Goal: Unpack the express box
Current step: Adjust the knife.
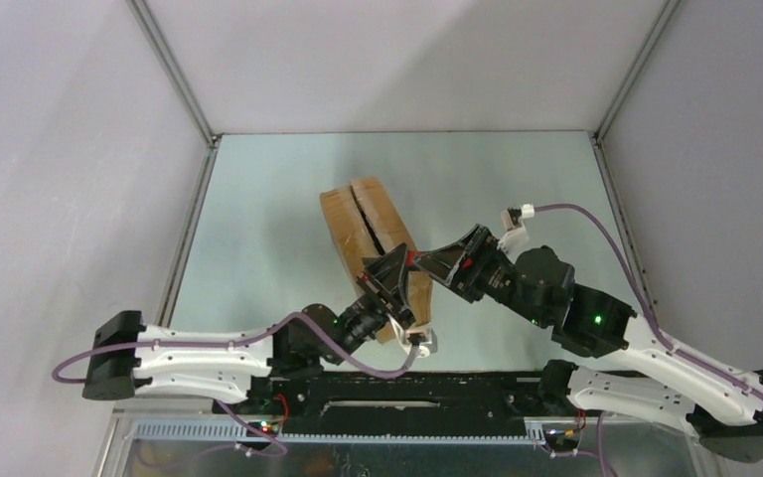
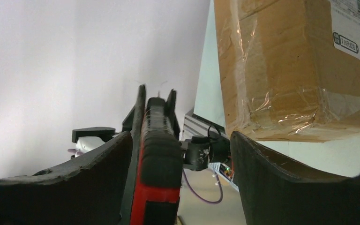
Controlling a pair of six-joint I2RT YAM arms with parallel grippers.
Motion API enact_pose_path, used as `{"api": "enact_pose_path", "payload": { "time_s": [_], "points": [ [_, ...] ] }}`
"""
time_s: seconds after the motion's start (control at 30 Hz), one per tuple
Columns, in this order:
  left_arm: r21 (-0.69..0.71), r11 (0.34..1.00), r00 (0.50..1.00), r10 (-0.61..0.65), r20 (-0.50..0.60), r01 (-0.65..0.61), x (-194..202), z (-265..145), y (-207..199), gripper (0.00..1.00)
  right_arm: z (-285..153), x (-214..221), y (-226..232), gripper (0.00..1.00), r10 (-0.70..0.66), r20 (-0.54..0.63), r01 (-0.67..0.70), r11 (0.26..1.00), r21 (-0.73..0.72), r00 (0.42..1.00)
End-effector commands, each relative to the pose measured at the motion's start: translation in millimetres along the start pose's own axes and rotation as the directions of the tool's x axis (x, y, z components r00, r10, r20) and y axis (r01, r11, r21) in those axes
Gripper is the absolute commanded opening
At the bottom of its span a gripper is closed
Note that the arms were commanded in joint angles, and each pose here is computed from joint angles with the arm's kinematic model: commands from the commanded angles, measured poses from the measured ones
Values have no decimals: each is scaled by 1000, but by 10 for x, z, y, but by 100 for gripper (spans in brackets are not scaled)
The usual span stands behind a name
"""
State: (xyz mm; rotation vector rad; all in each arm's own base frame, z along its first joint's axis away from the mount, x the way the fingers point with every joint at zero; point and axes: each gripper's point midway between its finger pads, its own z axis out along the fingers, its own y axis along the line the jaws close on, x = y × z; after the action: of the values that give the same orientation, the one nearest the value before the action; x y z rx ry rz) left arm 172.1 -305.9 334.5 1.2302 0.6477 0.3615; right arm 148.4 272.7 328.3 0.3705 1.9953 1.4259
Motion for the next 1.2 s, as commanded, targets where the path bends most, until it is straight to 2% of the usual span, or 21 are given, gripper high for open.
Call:
{"api": "enact_pose_path", "payload": {
  "time_s": [0.0, 0.2, 0.33, 0.6, 0.8, 0.93, 1.17],
  "points": [
    [-183, 980, 995, 82, 50, -72, -143, -59, 367, 0, -23, -149, 247, 77, 33, 60, -29, 997, -70, 998],
    [-178, 978, 989, 124, 83, -108, -229, -77, 274, 0, -67, -157, 237, 68, 32, 68, -25, 996, -90, 997],
    [-176, 979, 986, 126, 106, -107, -271, -93, 241, 0, -107, -141, 268, 58, 9, 56, -2, 993, -118, 998],
    [-150, 984, 986, 116, 124, -97, -285, -150, 191, 0, -198, -80, 328, 46, -54, 9, 54, 984, -171, 999],
    [-142, 985, 985, 117, 124, -99, -254, -215, 202, 0, -365, -35, 296, 42, -107, -48, 95, 974, -203, 993],
    [-133, 985, 981, 125, 149, -106, -312, -221, 175, 0, -346, 95, 342, 41, -127, -150, 87, 964, -250, 980],
    [-109, 987, 971, 140, 195, -121, -410, -244, 138, 0, -311, 396, 377, 42, -163, -358, 47, 949, -313, 919]
  ]
}}
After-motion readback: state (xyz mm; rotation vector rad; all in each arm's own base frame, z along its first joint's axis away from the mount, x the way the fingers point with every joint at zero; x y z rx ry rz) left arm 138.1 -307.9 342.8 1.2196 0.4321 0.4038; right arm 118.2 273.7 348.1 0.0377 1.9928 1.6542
